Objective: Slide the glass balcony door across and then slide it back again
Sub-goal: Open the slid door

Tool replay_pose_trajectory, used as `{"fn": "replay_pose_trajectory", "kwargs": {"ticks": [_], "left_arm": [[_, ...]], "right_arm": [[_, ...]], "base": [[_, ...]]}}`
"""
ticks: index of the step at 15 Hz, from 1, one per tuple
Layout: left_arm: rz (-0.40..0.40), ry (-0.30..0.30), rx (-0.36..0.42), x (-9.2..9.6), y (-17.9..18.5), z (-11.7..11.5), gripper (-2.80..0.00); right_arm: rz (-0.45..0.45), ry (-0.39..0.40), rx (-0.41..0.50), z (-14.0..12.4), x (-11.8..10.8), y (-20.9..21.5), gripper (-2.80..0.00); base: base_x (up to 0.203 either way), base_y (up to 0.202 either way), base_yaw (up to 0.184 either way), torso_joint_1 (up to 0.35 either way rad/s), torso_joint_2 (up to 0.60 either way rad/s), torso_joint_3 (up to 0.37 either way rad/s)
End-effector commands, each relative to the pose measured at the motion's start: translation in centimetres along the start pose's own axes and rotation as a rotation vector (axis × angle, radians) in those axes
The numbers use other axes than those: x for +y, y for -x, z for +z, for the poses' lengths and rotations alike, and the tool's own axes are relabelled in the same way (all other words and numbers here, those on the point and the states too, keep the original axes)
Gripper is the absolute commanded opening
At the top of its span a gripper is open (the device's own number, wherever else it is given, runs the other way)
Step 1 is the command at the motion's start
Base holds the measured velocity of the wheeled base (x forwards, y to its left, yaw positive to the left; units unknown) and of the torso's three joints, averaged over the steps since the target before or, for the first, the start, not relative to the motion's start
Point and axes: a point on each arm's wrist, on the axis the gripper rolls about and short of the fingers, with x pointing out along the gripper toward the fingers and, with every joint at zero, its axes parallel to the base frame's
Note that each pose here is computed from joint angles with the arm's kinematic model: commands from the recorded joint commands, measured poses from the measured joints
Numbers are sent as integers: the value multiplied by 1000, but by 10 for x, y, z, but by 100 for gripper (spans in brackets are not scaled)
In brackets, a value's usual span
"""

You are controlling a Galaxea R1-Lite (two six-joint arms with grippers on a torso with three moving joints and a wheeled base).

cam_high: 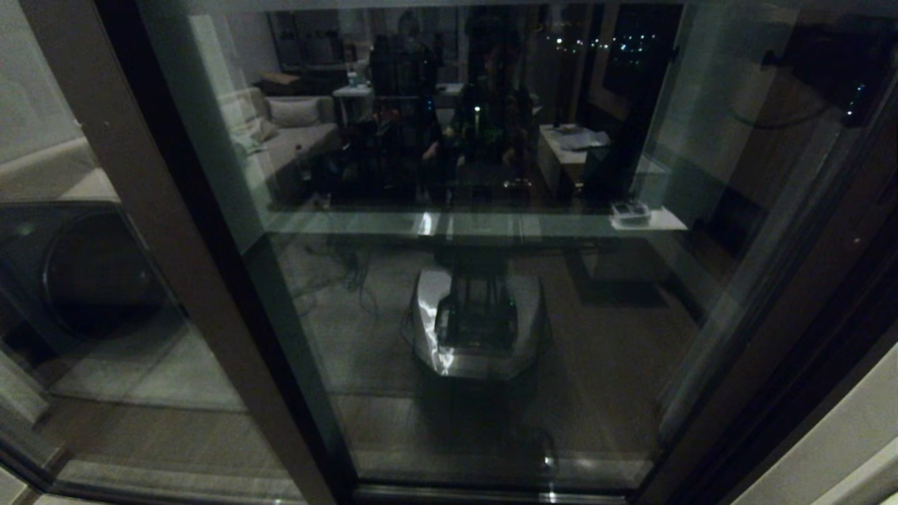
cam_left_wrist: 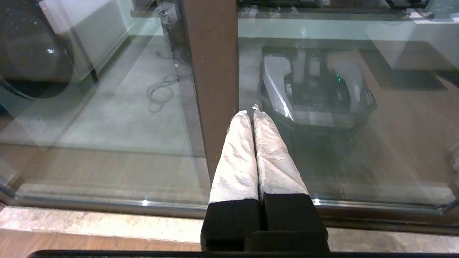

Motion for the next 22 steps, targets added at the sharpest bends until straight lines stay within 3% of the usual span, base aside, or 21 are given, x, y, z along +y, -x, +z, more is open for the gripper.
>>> {"fn": "replay_pose_trajectory", "kwargs": {"ticks": [1, 6, 22], "left_arm": [[-1, 0, 3, 0, 0, 0, -280], [-1, 0, 2, 0, 0, 0, -280], [-1, 0, 2, 0, 0, 0, -280]], "right_arm": [[18, 0, 5, -1, 5, 3, -280], [101, 1, 12, -4, 20, 15, -280], [144, -3, 23, -6, 36, 12, -280]], "base": [[0, 0, 0, 0, 0, 0], [0, 0, 0, 0, 0, 0], [0, 0, 0, 0, 0, 0]]}}
